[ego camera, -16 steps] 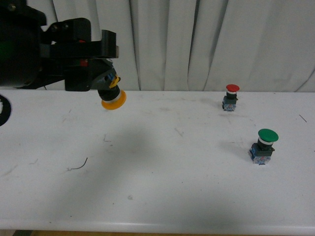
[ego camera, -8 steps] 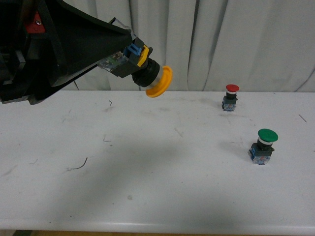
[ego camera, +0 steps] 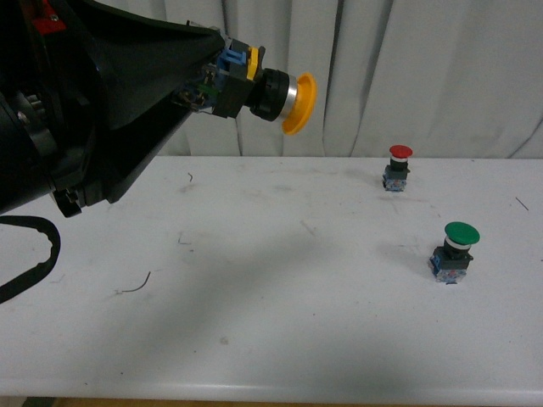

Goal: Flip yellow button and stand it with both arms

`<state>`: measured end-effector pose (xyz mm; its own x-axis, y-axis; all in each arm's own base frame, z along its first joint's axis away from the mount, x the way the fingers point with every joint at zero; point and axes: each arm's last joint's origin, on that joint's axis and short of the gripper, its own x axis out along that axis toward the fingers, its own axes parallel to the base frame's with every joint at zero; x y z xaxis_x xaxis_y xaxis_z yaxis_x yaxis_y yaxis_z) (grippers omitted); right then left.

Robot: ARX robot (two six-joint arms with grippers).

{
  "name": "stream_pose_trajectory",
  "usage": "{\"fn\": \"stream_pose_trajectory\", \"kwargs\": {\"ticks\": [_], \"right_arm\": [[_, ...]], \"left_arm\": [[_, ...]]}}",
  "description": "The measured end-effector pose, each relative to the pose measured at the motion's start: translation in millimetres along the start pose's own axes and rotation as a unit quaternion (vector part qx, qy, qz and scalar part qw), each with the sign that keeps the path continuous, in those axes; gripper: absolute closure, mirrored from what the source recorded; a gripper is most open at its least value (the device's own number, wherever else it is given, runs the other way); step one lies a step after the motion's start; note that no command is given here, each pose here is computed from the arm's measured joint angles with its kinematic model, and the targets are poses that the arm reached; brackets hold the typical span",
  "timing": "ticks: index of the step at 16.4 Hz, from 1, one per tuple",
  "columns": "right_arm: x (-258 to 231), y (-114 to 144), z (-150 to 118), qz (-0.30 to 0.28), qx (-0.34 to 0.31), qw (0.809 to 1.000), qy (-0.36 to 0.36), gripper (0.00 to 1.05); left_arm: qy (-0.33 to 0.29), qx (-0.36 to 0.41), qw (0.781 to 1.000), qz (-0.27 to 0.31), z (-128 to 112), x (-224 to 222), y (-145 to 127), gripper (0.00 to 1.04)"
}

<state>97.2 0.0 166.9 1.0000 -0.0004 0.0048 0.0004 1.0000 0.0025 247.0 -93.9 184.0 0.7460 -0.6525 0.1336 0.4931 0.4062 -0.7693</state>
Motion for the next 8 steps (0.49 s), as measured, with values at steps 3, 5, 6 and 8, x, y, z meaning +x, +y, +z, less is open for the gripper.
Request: {"fn": "stream_pose_trajectory", "kwargs": {"ticks": [3,5,6,8], "right_arm": [[0.0,0.0,0.0,0.0,0.0,1.0,0.0,0.06],[0.0,0.0,0.0,0.0,0.0,1.0,0.0,0.06],[0.0,0.0,0.0,0.0,0.0,1.0,0.0,0.06],[0.0,0.0,0.0,0.0,0.0,1.0,0.0,0.06]], "left_arm": [[0.007,-0.01,1.0,-0.004,-4.0,0.6,-2.1,0.7],[0.006,-0.009,1.0,-0.004,-3.6,0.5,-2.4,0.7],[0.005,-0.009,1.0,-0.004,-3.8,0.6,-2.7,0.7],[0.008,-0.011,1.0,-0.005,-6.8,2.0,-4.6,0.7]]}}
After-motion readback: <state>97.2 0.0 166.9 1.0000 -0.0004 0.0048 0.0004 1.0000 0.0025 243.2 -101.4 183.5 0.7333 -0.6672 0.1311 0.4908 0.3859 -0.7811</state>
